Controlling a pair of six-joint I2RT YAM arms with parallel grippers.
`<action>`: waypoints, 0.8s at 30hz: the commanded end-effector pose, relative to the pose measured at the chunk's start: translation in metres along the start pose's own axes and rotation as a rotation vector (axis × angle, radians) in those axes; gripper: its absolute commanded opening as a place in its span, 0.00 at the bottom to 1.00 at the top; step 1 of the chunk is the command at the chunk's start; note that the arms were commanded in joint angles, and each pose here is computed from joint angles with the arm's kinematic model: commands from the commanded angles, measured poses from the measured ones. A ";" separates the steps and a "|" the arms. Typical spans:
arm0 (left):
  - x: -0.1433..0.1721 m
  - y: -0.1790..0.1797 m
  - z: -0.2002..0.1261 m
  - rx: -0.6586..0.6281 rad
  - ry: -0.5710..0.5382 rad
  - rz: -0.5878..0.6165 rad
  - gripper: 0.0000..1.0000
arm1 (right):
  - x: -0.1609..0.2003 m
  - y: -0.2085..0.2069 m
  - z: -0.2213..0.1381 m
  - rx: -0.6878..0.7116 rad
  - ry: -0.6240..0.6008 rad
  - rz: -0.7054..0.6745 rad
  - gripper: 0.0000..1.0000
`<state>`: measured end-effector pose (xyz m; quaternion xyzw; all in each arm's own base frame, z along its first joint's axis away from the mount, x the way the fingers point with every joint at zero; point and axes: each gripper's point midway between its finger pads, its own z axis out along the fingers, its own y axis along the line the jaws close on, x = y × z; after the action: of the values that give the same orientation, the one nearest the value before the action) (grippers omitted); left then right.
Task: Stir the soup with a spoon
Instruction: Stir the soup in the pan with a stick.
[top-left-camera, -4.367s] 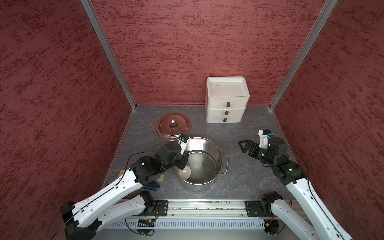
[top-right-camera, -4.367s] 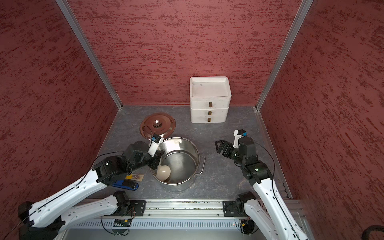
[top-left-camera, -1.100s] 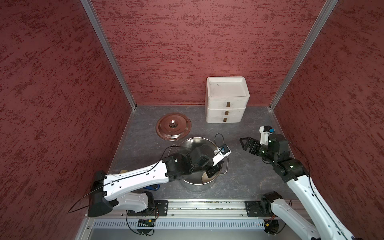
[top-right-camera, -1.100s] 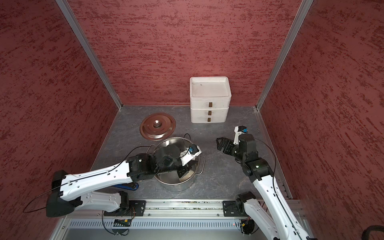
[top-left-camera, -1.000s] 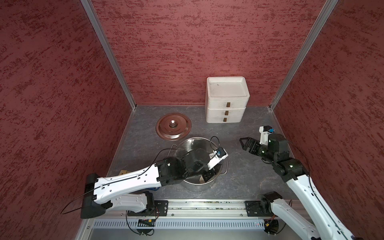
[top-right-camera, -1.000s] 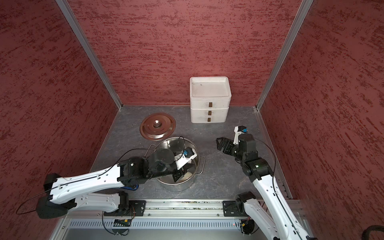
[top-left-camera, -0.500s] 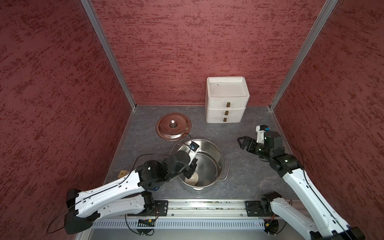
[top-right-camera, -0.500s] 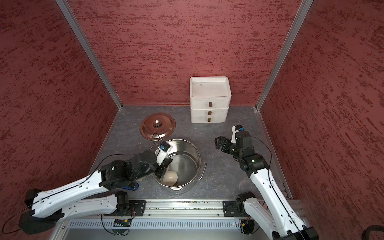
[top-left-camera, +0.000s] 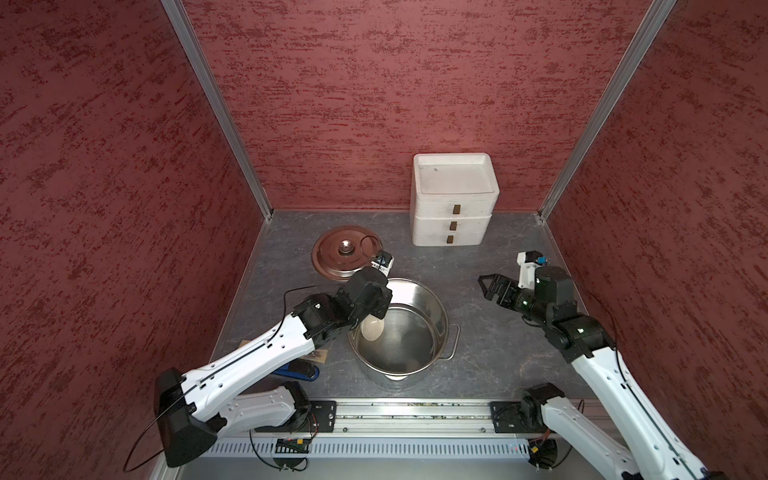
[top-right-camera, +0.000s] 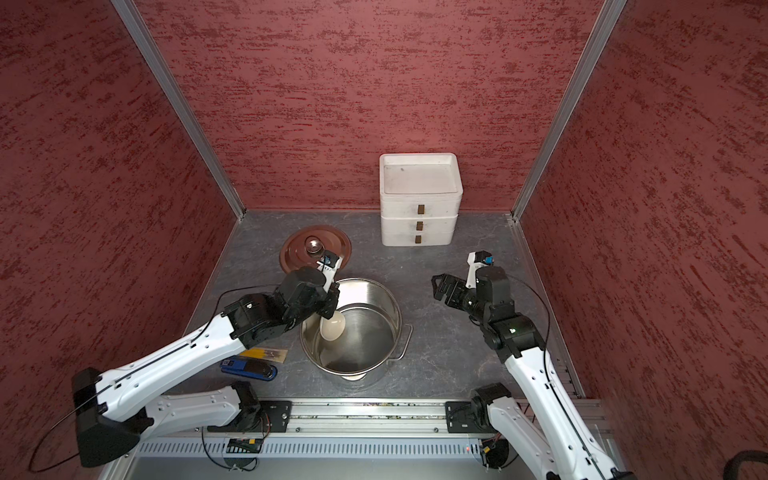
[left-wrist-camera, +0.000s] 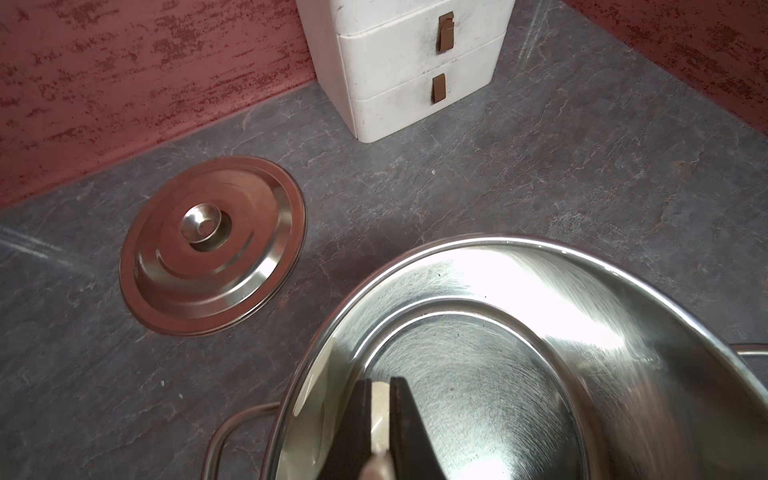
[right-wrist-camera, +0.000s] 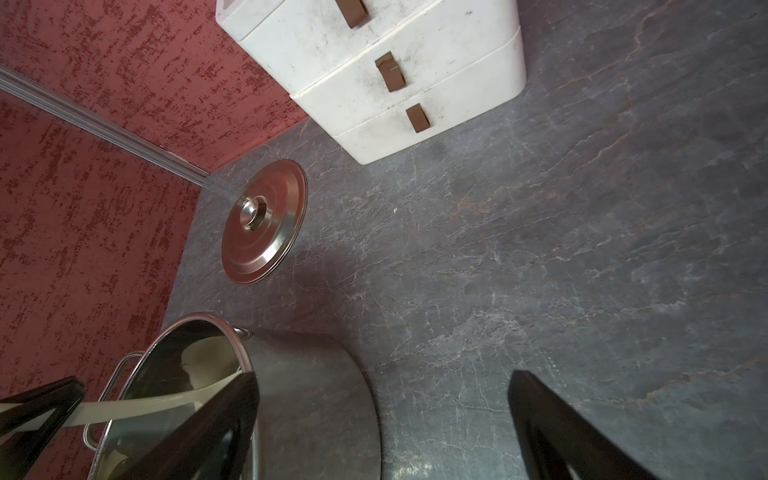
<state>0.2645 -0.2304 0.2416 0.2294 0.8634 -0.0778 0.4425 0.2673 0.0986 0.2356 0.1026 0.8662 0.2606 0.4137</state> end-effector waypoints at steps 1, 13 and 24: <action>-0.046 -0.018 0.007 0.065 -0.116 0.029 0.00 | 0.003 -0.004 -0.003 0.018 -0.001 0.001 0.98; -0.082 -0.113 0.019 0.397 -0.166 0.134 0.00 | 0.005 -0.009 -0.016 0.036 -0.025 0.004 0.98; -0.014 -0.167 -0.036 0.618 -0.073 0.215 0.00 | 0.015 -0.015 -0.015 0.038 -0.018 0.030 0.98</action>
<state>0.1892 -0.3718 0.2567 0.4328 0.7621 -0.2730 0.3966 0.2471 0.0877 0.2312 0.1190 0.8638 0.2533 0.4190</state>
